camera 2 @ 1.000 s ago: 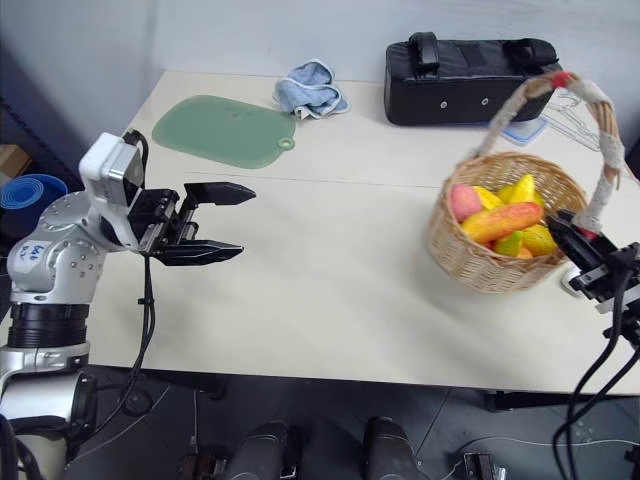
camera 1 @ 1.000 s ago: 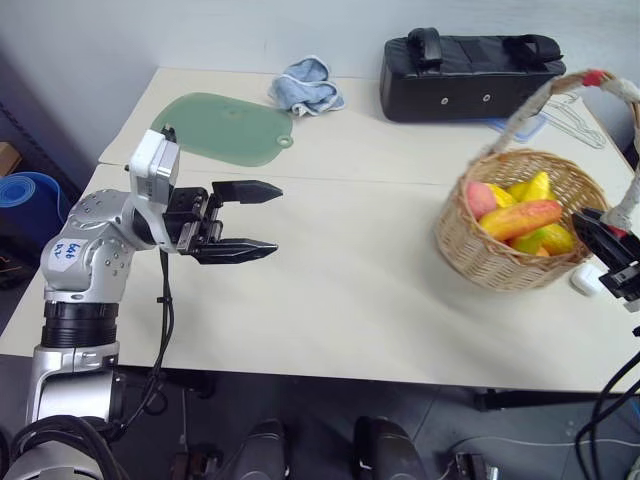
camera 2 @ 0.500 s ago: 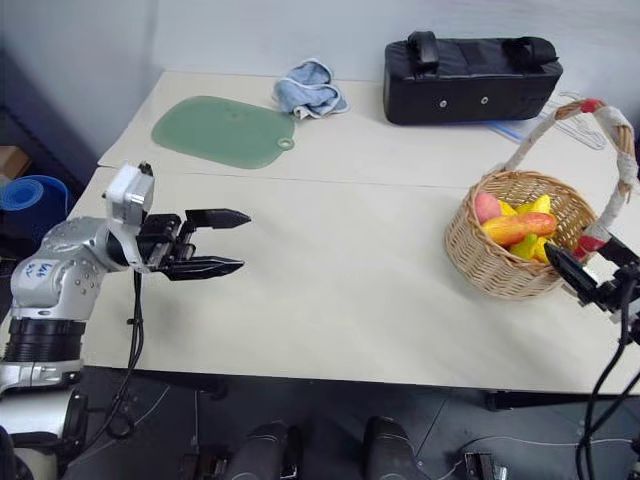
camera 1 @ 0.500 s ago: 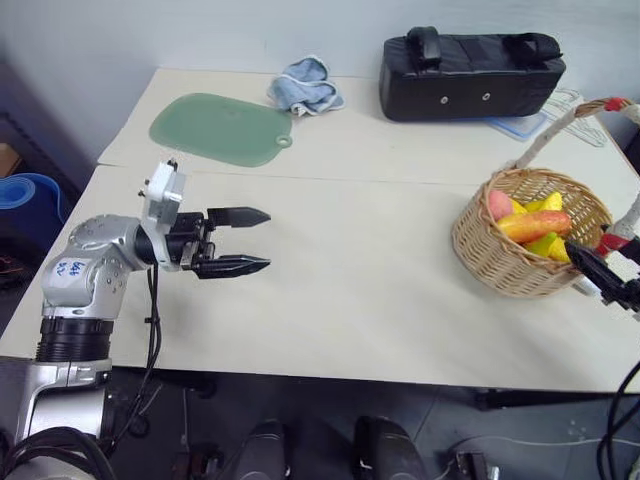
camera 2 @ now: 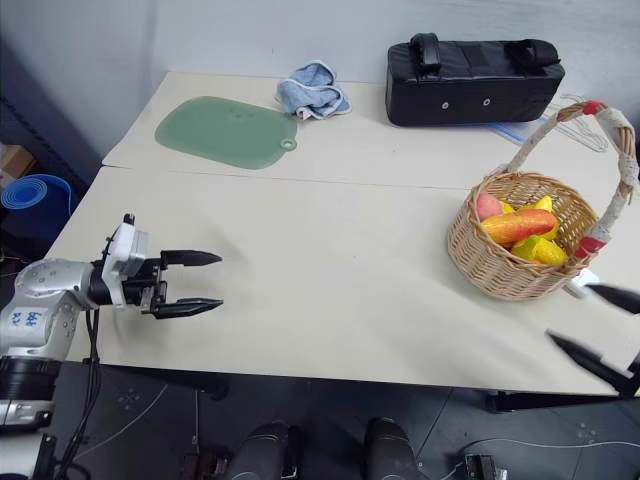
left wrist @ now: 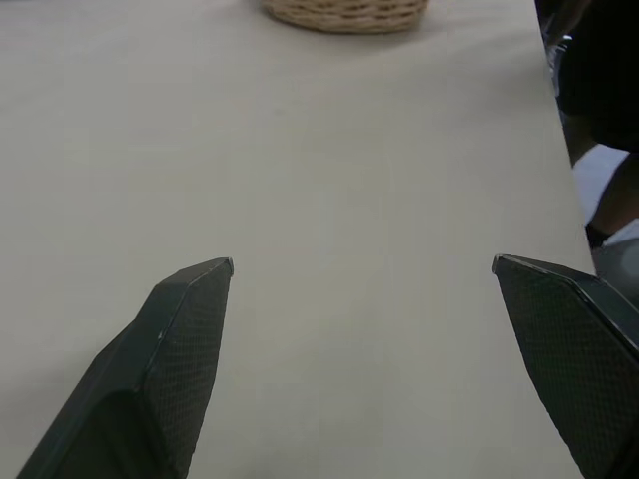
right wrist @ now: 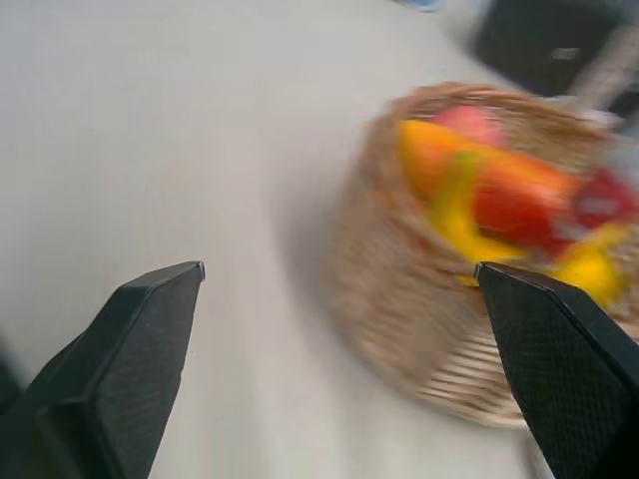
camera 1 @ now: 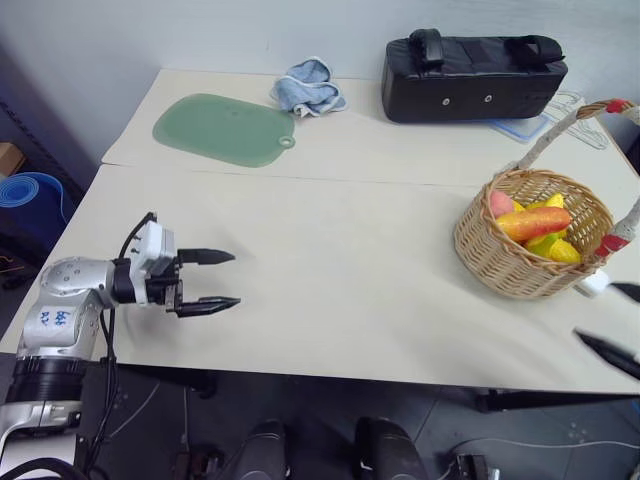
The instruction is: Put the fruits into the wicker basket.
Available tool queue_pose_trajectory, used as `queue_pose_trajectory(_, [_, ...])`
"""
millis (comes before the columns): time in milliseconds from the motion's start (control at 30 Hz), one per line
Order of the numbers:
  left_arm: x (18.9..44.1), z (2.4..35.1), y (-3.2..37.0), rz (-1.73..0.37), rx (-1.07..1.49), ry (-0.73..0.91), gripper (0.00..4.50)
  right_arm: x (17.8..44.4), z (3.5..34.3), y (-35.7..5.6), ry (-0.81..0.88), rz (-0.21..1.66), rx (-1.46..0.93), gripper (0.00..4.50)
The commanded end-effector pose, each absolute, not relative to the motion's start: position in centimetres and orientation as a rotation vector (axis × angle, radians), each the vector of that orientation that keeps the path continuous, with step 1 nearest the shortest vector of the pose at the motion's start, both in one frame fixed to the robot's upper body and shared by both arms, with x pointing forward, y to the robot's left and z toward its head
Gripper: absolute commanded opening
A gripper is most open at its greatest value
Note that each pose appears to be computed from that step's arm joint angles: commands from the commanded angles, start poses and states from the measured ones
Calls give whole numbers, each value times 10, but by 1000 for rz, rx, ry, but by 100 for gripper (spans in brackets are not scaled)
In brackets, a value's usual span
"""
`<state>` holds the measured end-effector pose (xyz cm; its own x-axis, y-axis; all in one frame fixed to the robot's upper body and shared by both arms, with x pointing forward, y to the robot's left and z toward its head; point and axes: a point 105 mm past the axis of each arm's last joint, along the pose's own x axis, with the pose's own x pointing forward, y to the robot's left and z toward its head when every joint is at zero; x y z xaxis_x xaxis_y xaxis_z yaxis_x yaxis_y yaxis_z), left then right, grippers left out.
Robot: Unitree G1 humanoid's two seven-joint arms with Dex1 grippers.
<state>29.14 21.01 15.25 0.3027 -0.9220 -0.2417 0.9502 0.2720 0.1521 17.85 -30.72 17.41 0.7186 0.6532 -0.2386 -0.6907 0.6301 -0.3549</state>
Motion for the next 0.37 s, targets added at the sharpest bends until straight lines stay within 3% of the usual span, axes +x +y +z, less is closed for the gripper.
queue_pose_trajectory(33, [288, 148, 215, -1216, 370, 99, 439, 177, 151, -282, 92, 924, -470, 449])
queue_pose_trajectory(233, [286, 139, 213, -1132, 429, 42, 439, 208, 127, -235, -5, 1041, -433, 449])
queue_pose_trajectory(367, [276, 141, 214, -1108, 454, 10, 439, 230, 130, -221, -93, 1012, -370, 449])
